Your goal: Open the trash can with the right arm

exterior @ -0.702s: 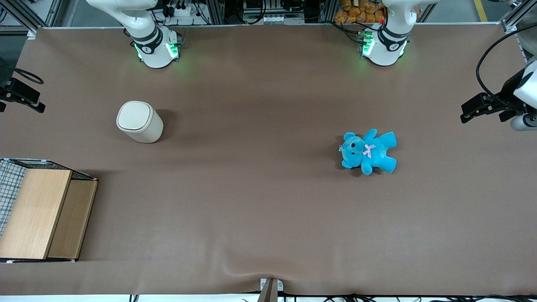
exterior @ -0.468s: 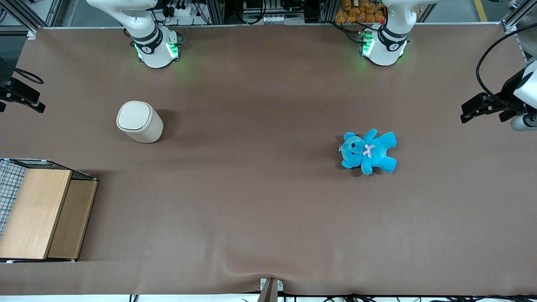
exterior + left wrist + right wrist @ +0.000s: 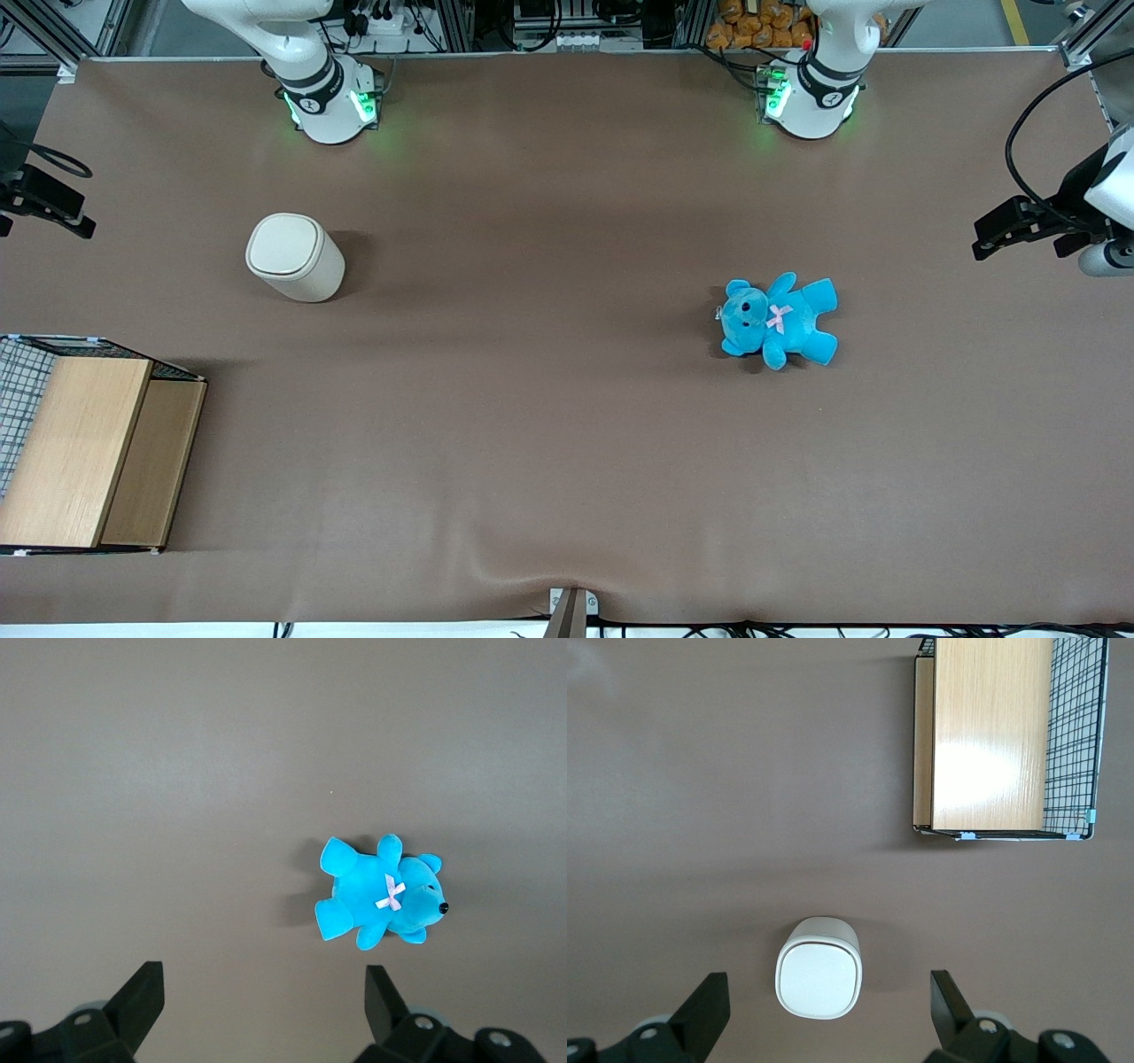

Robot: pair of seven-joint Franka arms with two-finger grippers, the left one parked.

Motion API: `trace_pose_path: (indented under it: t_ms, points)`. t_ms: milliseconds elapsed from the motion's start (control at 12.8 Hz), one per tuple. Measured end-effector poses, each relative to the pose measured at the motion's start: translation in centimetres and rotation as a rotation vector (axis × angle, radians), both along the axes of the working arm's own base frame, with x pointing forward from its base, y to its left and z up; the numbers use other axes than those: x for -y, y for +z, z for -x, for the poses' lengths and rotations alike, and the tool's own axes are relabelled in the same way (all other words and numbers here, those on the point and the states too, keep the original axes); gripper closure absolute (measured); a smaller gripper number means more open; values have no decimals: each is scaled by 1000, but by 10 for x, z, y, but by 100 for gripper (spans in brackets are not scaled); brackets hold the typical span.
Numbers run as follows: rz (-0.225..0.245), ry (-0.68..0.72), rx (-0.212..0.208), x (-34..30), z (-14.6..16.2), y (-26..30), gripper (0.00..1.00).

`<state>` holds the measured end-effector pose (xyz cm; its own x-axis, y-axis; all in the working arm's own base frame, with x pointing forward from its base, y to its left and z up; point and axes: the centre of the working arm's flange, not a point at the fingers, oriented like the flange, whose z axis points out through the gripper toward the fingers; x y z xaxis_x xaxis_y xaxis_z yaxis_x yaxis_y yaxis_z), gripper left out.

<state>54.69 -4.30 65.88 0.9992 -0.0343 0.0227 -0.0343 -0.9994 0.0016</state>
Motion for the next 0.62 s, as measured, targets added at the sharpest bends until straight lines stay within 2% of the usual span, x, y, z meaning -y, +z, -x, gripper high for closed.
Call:
trace_pose_path:
  t_ms: [156,624]
  points:
    - [-1,-4,-12,2,-1,-4,0]
    - [-9,-11,-133,6,-5,-41,0]
